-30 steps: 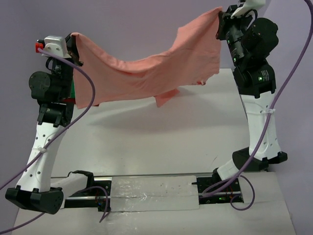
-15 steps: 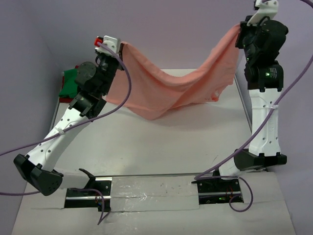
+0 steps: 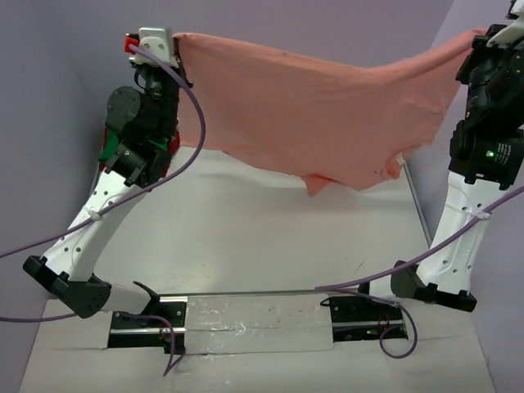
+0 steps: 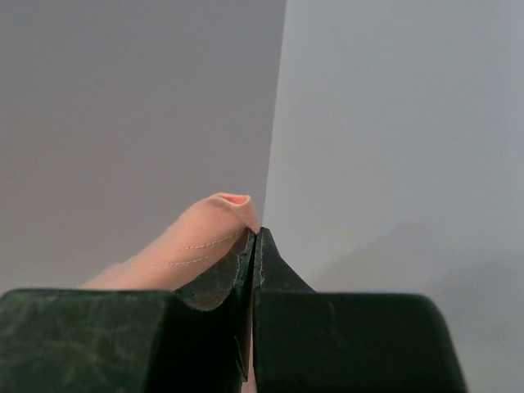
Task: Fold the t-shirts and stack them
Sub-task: Flatten out the tshirt
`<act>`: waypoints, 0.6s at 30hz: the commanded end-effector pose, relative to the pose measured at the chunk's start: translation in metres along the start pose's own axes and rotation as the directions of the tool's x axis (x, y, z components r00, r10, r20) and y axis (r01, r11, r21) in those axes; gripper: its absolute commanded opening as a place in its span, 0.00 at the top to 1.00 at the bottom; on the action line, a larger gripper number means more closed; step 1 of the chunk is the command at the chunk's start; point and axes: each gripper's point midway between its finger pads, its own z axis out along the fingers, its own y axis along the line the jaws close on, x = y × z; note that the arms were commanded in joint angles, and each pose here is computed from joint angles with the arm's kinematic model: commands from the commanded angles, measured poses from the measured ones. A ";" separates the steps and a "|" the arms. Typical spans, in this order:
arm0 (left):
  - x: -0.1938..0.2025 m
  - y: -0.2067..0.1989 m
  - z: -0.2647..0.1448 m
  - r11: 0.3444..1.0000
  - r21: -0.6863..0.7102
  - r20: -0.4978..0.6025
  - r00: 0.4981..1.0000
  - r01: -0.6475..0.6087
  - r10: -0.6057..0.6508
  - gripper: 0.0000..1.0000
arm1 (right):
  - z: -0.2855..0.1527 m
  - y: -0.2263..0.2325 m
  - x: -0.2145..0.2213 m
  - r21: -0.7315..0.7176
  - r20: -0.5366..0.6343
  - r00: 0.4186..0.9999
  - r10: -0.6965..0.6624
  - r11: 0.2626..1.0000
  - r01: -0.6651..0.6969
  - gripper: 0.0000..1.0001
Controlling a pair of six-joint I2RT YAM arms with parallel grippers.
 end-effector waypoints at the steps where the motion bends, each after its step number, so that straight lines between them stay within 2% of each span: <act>1: -0.050 0.070 -0.005 0.980 -0.193 0.108 0.994 0.046 -0.026 1.00 | -0.009 -0.009 -0.029 -0.001 0.088 0.996 0.000 1.000 0.000 1.00; 6: -0.046 0.089 -0.021 0.975 -0.219 0.106 0.994 0.039 -0.016 1.00 | -0.011 -0.011 -0.028 -0.017 0.088 0.996 0.001 1.000 0.000 1.00; 11: -0.063 0.113 -0.043 0.967 -0.247 0.134 0.991 0.059 -0.026 1.00 | -0.019 -0.011 -0.036 -0.022 0.107 0.994 -0.003 1.000 0.006 1.00; 18: -0.093 0.130 -0.080 0.971 -0.215 0.154 0.985 0.107 -0.074 1.00 | -0.075 0.003 -0.064 -0.108 0.163 0.986 0.031 0.994 -0.013 1.00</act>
